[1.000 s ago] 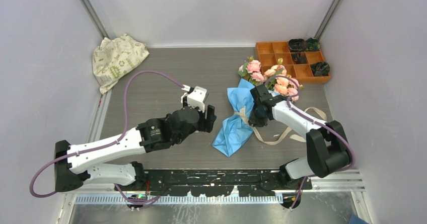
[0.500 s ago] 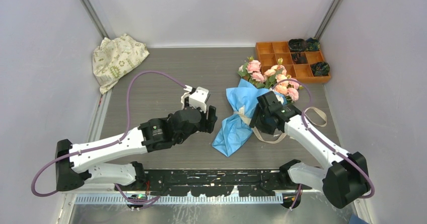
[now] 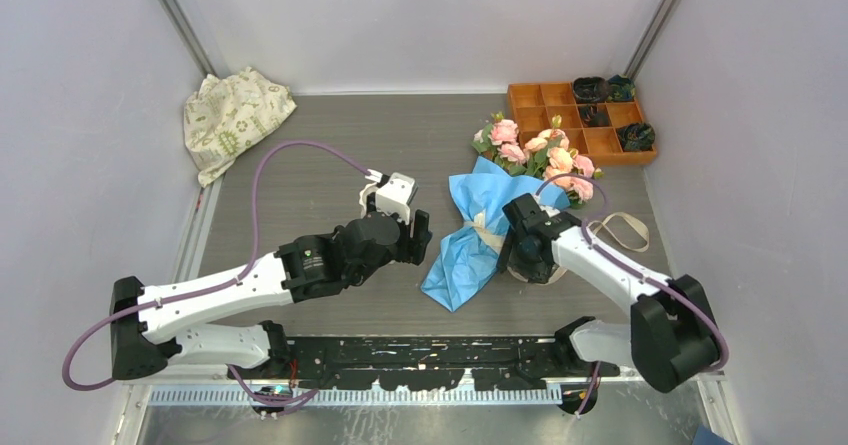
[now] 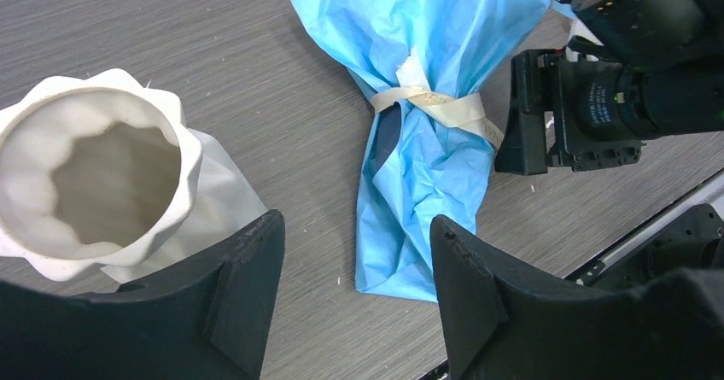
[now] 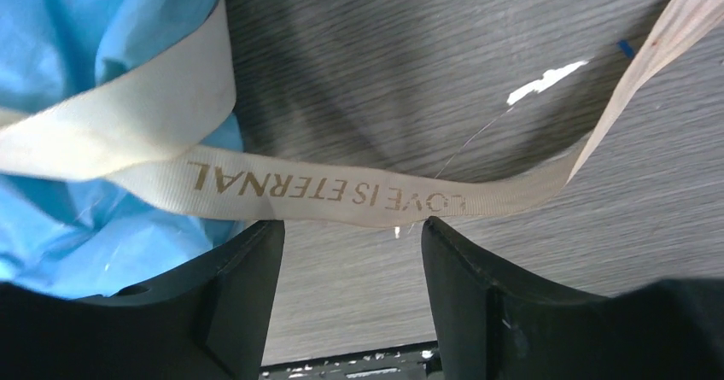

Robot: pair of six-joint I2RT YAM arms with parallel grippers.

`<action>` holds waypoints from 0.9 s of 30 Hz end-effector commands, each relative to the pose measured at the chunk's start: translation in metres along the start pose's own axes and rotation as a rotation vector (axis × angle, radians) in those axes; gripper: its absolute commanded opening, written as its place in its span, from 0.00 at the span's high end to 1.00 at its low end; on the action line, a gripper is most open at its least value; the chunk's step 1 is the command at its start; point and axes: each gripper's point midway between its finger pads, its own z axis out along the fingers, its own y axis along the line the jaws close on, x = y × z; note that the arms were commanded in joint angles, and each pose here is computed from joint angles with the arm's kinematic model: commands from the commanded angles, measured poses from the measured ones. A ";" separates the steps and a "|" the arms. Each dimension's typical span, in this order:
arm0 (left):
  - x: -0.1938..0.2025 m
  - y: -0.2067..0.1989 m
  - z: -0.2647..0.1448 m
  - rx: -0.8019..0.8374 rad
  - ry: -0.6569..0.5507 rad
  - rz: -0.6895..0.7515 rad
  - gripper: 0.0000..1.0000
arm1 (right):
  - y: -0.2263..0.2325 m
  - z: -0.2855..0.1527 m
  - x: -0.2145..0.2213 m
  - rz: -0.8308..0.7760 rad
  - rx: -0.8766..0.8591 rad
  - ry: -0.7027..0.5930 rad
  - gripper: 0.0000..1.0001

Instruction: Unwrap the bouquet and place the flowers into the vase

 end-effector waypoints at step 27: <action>-0.017 0.002 -0.009 0.009 -0.067 -0.060 0.36 | 0.016 0.057 -0.012 -0.019 0.060 0.012 0.51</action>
